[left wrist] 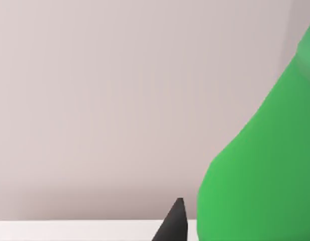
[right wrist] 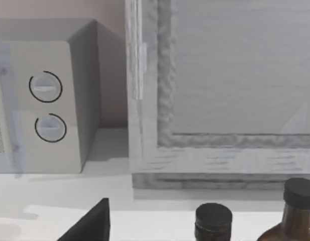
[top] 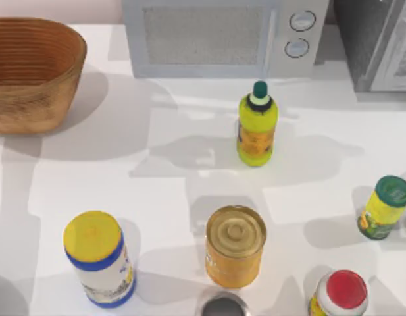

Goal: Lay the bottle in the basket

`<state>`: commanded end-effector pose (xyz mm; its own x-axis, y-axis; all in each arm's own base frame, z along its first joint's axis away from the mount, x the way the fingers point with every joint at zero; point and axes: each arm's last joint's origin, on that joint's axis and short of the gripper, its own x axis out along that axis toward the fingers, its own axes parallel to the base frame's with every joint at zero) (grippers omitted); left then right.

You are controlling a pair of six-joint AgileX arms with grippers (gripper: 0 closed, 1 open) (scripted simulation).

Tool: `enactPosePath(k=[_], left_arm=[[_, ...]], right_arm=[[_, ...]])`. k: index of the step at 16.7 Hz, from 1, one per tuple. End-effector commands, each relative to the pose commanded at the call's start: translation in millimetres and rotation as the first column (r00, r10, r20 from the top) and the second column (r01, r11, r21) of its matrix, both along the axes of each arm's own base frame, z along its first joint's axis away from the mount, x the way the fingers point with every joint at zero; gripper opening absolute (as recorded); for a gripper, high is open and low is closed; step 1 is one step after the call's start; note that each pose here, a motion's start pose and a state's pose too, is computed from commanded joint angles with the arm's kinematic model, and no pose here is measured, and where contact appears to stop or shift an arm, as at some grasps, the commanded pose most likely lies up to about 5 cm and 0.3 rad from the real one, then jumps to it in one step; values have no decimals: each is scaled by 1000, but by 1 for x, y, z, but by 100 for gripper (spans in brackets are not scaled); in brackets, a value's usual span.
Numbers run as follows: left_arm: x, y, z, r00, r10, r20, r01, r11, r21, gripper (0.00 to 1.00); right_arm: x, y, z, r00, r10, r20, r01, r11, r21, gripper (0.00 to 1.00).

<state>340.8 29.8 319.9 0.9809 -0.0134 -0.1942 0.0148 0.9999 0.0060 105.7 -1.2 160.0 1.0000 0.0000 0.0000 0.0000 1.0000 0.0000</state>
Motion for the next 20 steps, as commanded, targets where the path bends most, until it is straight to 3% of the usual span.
enactPosePath(k=[4, 9, 13, 20], left_arm=[[11, -1, -9, 1000, -4, 2, 4, 1000, 3, 0], [46, 0, -43, 1000, 0, -1, 0, 1000, 0, 0], [47, 0, -44, 1000, 0, 0, 0, 1000, 0, 0], [47, 0, -44, 1000, 0, 0, 0, 1000, 0, 53]], right_arm=[[0, 0, 0, 1000, 0, 0, 0, 1000, 0, 100], [0, 0, 0, 1000, 0, 0, 0, 1000, 0, 100], [0, 0, 0, 1000, 0, 0, 0, 1000, 0, 100], [0, 0, 0, 1000, 0, 0, 0, 1000, 0, 100]])
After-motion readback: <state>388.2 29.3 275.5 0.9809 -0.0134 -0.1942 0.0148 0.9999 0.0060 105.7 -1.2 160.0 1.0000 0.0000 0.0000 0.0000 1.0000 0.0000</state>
